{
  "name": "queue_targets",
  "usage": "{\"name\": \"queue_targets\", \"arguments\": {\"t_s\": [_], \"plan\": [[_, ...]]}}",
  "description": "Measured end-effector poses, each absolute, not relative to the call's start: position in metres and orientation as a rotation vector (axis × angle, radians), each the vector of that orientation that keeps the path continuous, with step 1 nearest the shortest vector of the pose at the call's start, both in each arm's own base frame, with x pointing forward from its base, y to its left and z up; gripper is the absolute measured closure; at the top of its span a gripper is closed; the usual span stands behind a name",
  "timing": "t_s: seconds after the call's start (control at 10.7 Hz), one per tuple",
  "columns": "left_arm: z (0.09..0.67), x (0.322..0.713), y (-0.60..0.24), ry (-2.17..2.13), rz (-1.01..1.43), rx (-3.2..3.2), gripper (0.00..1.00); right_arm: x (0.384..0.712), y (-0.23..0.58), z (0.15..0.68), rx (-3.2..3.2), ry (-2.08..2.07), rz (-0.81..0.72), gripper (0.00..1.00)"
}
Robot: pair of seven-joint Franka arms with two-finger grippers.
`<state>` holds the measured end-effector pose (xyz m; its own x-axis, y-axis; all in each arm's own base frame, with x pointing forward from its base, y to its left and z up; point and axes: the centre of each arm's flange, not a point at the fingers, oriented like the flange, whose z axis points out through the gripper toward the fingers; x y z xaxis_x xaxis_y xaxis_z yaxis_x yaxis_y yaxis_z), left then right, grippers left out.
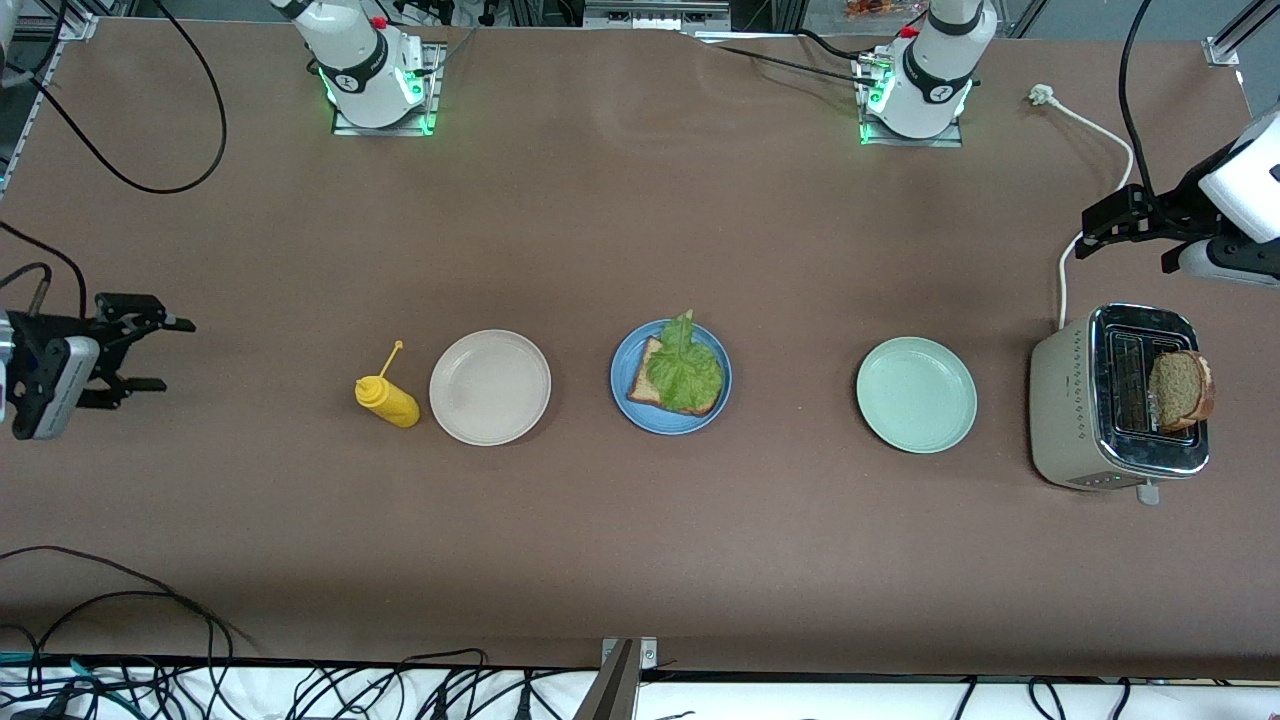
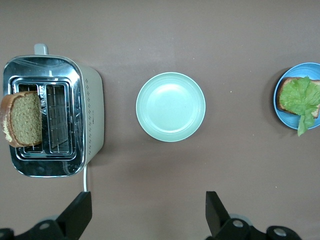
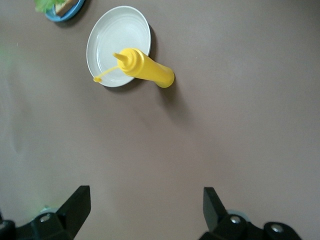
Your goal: Make sandwich in blue plate with both arms
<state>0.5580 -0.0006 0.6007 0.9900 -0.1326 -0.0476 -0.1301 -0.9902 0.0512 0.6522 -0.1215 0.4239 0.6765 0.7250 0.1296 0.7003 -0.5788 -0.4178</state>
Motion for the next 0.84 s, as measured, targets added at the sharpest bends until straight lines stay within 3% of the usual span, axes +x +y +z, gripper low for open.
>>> {"name": "queue_targets", "arguments": {"t_s": [0.47, 0.84], "plan": [[0.600, 0.558, -0.001, -0.204, -0.080, 3.086, 0.00, 0.603, -0.058, 0.509, -2.786, -0.605, 0.237, 0.00], [0.601, 0.558, 0.000, -0.203, -0.080, 3.086, 0.00, 0.564, -0.031, 0.555, -2.944, -0.311, 0.248, 0.00]]}}
